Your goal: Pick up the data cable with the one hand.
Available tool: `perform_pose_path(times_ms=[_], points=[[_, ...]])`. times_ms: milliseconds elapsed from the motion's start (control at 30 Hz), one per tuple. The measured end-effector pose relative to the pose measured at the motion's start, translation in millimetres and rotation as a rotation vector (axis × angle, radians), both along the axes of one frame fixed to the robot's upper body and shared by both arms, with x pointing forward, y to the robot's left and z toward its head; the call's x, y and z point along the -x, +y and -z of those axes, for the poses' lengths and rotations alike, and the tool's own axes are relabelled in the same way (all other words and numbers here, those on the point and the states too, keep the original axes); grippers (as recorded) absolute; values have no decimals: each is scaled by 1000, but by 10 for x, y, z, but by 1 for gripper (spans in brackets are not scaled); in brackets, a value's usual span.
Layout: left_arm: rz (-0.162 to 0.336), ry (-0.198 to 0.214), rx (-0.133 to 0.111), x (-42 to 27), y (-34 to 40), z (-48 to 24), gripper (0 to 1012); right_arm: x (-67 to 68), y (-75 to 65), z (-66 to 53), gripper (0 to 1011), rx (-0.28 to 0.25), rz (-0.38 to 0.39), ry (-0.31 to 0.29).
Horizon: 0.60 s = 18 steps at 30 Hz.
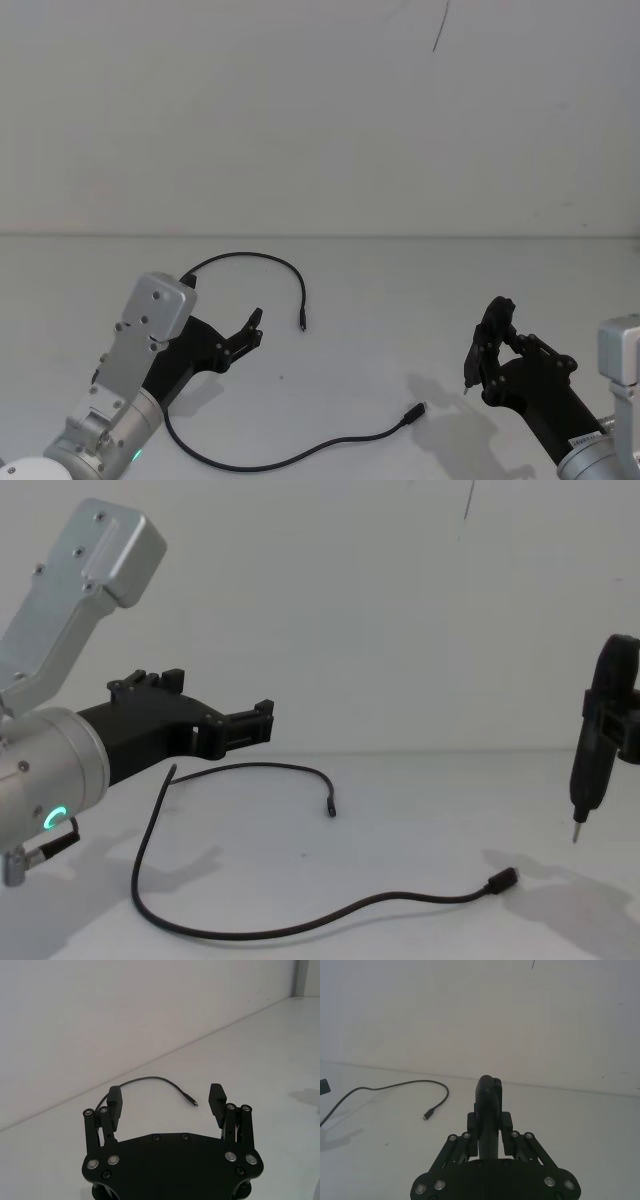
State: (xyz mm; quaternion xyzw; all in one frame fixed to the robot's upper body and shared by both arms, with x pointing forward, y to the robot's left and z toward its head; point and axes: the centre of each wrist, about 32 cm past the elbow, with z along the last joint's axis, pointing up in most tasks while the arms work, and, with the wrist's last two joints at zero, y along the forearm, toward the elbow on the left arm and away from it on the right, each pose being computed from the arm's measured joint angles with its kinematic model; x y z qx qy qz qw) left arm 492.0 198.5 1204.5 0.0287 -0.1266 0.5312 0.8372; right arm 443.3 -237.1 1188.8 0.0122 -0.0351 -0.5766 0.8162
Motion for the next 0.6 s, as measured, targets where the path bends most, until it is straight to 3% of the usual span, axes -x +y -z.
perform_pose_path(times_ms=[600], points=[[0, 0, 0, 0, -1, 1, 1001, 0, 0, 0, 269, 0, 0, 0]])
